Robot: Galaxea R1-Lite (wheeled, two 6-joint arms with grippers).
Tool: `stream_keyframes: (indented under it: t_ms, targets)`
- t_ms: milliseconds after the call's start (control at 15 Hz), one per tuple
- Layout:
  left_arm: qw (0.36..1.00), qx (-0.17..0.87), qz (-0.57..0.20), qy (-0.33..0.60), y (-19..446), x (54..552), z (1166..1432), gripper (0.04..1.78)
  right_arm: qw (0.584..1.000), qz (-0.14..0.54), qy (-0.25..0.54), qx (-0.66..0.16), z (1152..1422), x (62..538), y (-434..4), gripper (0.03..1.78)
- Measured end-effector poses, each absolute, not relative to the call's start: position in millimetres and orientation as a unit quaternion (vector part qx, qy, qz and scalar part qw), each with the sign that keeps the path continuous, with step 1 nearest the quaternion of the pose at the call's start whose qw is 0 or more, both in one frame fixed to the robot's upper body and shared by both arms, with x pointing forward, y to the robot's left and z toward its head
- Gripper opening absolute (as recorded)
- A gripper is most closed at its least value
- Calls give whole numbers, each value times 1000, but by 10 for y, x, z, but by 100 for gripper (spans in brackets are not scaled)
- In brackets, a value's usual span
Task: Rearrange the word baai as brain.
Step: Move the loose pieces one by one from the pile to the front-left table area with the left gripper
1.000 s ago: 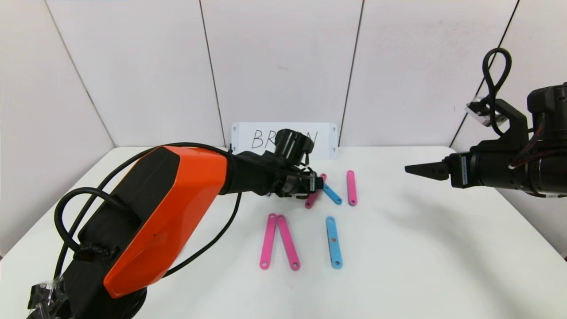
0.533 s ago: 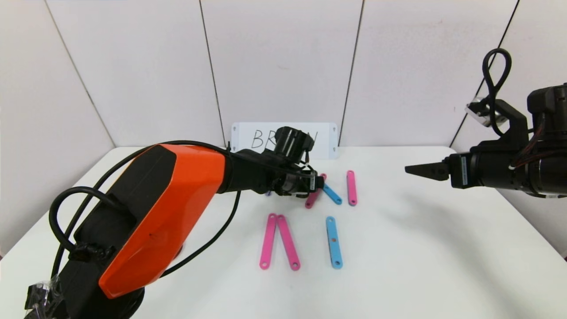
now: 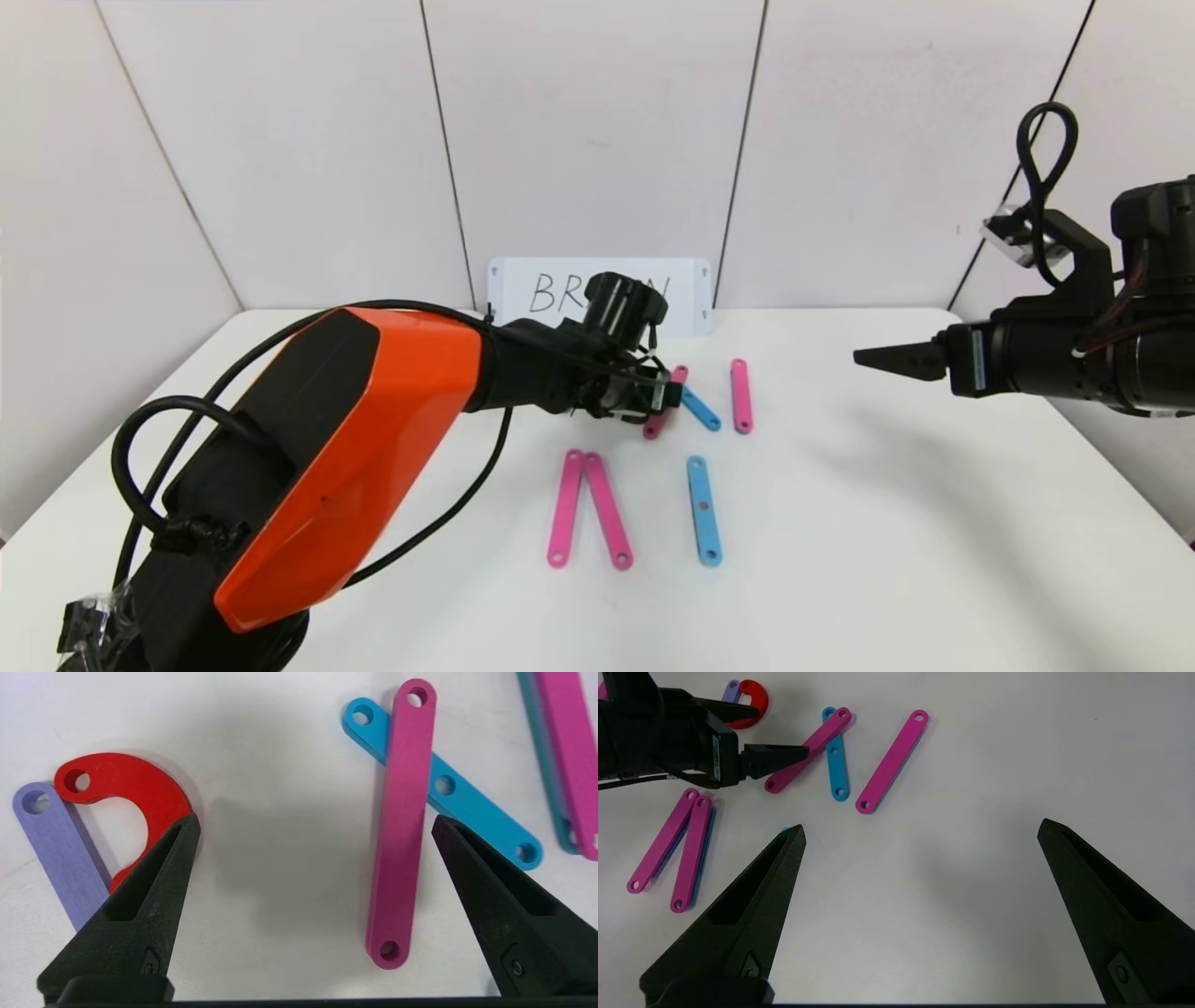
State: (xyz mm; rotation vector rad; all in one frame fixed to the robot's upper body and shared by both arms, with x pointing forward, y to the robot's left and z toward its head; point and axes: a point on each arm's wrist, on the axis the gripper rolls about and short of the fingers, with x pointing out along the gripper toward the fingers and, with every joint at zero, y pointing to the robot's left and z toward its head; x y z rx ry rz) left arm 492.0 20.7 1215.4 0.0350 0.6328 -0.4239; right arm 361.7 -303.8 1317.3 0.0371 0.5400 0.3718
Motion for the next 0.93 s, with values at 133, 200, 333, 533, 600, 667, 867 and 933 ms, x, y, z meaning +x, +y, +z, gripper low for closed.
stream_keyframes:
  t_ms: [133, 200, 333, 533, 600, 667, 867, 933]
  targets:
    - [928, 35, -207, 307, 182, 4917, 12106, 173, 947, 182, 265, 18, 13173, 3619, -3040, 174]
    - [928, 37, -208, 307, 176, 4920, 12094, 173, 947, 182, 264, 18, 13175, 3618, -3041, 174]
    - [929, 35, -209, 303, 167, 4931, 12082, 173, 947, 182, 265, 18, 13174, 3618, -3042, 174]
    - [934, 37, -197, 295, 157, 4946, 12067, 173, 947, 182, 265, 18, 13174, 3618, -3042, 174]
    - [937, 40, -188, 291, 158, 4952, 12063, 173, 947, 182, 265, 18, 13174, 3618, -3042, 174]
    - [939, 40, -185, 289, 158, 4958, 12062, 173, 947, 182, 264, 18, 13174, 3618, -3042, 174]
    - [939, 42, -181, 290, 161, 4961, 12048, 173, 947, 182, 265, 18, 13170, 3617, -3042, 174]
    - [940, 44, -175, 289, 166, 4965, 12046, 173, 947, 182, 266, 18, 13169, 3616, -3042, 174]
